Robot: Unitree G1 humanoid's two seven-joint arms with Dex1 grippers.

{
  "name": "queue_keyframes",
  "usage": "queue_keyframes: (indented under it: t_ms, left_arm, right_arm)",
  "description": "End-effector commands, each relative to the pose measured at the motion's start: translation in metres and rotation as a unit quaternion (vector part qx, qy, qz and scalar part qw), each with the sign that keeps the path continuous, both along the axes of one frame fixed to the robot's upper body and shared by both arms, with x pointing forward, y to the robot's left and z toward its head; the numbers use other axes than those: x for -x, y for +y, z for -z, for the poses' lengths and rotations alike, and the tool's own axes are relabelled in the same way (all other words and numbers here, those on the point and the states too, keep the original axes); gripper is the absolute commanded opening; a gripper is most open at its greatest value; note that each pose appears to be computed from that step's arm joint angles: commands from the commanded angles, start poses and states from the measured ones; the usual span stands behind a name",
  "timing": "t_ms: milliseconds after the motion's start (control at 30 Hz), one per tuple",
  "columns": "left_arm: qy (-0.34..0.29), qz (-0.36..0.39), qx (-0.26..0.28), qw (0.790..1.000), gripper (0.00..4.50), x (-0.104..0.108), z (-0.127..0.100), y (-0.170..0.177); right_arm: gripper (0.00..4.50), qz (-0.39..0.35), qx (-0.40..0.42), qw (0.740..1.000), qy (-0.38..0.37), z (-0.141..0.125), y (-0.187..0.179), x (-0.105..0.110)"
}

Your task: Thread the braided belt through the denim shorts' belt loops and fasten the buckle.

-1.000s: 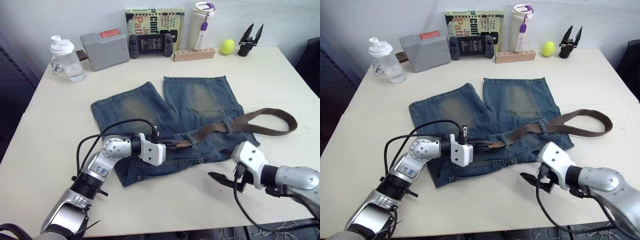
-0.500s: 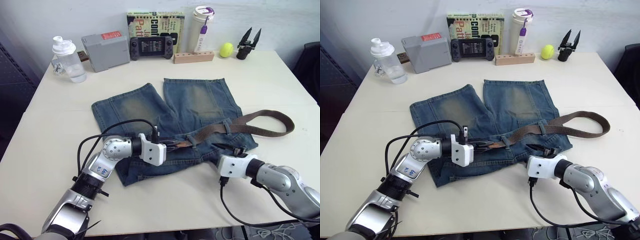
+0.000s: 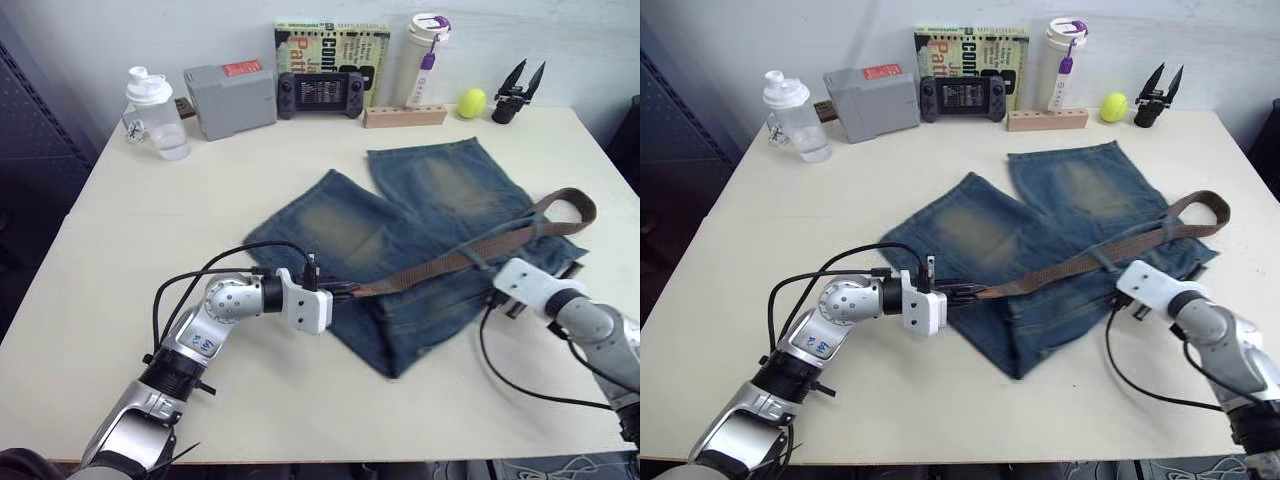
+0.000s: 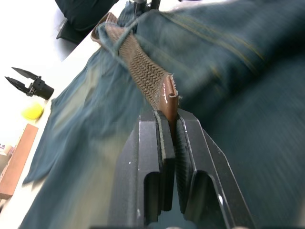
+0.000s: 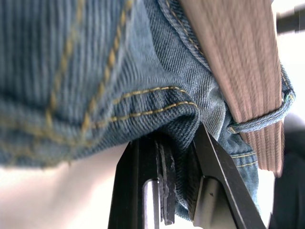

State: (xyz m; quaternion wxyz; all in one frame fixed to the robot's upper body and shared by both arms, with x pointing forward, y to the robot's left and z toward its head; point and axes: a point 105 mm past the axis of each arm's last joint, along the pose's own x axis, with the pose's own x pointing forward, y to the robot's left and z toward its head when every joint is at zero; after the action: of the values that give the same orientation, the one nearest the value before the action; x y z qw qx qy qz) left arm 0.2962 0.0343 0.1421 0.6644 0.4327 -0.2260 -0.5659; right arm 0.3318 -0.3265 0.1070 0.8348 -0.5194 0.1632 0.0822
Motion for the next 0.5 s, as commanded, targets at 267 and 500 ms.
queue_keyframes:
  t_ms: [267,500]
  left_arm:
    - [-0.023,0.006,0.010,1.000,0.00,0.005,-0.010,-0.002]
    - [-0.060,0.011,0.013,0.998,0.00,0.008,-0.016,0.002]
  right_arm:
    - [1.31,0.001,-0.042,0.999,0.031,0.001,0.003,0.015]
    - [4.40,-0.073,-0.221,0.971,0.055,-0.067,0.029,0.040]
